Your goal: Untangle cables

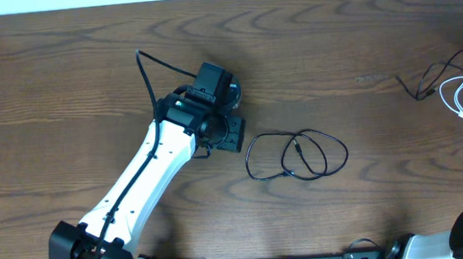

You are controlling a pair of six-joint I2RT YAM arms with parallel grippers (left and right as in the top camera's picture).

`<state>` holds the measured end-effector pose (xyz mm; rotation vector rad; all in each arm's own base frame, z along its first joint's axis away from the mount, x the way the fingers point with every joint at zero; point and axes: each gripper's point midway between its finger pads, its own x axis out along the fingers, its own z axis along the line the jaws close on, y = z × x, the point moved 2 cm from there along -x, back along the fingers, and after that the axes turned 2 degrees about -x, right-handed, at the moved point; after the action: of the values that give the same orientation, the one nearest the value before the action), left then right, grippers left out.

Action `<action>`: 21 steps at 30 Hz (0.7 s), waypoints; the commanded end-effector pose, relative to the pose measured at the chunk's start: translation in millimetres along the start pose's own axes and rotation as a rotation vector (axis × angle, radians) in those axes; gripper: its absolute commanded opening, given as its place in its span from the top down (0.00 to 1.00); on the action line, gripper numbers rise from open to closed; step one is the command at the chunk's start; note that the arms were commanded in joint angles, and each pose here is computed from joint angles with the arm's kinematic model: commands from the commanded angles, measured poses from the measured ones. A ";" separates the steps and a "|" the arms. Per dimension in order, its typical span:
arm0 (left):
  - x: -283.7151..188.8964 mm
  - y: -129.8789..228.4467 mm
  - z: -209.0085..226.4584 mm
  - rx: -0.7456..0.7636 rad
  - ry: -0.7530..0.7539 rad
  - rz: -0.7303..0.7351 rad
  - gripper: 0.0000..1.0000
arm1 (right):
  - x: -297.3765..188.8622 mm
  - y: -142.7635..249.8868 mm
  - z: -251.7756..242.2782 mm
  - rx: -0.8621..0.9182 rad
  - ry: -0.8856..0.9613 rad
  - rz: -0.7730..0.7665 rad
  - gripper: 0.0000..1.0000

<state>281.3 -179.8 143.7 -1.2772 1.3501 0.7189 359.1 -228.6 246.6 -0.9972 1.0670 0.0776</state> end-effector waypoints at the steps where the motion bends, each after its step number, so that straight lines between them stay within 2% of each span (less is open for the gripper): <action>1: -3.8 -6.0 1.2 -0.014 -0.014 -0.016 0.43 | 9.2 -0.8 -32.8 0.093 0.127 0.008 0.36; 5: -3.8 -6.0 1.2 -0.014 -0.014 -0.016 0.43 | 27.5 18.5 -61.7 0.195 0.194 0.108 0.36; 11: -3.8 -6.0 1.2 -0.014 -0.013 -0.016 0.44 | 60.2 76.2 -94.8 0.248 0.298 0.379 0.37; 16: -3.8 -5.9 1.2 -0.014 -0.013 -0.016 0.43 | 81.7 132.7 -116.4 0.266 0.371 0.643 0.29; 21: -3.8 -5.8 0.1 -0.013 -0.006 -0.014 0.44 | 90.0 165.5 -119.9 0.303 0.359 0.806 0.25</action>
<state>280.8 -179.8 143.6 -1.2761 1.3520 0.7201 243.1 -254.1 63.9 -0.3225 1.7161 0.3833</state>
